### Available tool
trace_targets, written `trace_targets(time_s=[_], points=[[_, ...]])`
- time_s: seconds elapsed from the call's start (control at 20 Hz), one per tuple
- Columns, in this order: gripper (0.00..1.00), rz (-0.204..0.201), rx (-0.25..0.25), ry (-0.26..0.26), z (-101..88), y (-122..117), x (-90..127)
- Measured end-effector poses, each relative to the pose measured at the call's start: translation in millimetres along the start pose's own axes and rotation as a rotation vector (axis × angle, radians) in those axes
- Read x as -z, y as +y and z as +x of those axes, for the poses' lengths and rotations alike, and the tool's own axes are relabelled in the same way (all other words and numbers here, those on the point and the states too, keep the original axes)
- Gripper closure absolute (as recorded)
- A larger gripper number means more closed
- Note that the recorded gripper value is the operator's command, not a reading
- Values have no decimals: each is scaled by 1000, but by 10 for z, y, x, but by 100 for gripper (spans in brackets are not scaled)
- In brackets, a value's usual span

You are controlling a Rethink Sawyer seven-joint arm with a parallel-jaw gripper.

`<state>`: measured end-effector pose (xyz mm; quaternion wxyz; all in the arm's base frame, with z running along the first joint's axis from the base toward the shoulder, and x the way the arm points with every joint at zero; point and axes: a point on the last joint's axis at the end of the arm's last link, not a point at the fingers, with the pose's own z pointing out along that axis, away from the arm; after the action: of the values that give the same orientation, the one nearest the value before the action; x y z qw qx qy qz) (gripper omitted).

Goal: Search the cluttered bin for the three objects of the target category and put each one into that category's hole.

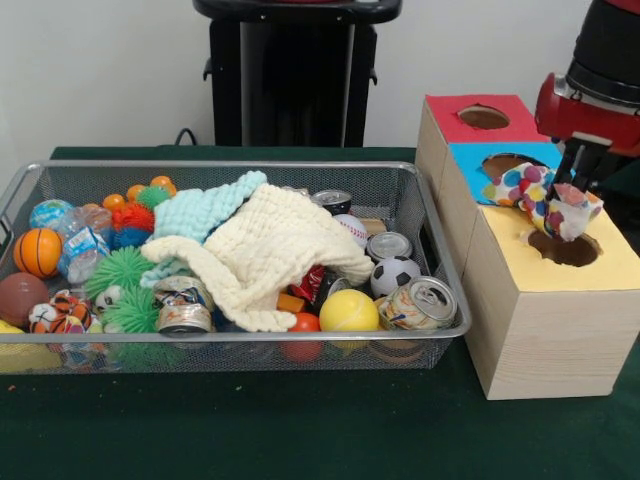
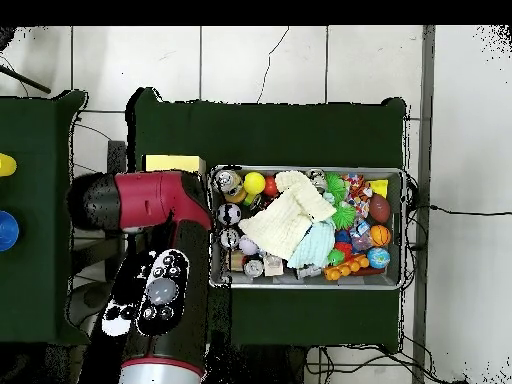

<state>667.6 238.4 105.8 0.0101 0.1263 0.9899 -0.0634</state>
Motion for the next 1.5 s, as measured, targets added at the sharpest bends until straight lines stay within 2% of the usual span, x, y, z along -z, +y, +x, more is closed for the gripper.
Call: trace_targets(time_s=[0.7, 1.5], points=[[100, -2, 12, -12, -198, 181, -249], [100, 22, 22, -14, -201, 214, -383]])
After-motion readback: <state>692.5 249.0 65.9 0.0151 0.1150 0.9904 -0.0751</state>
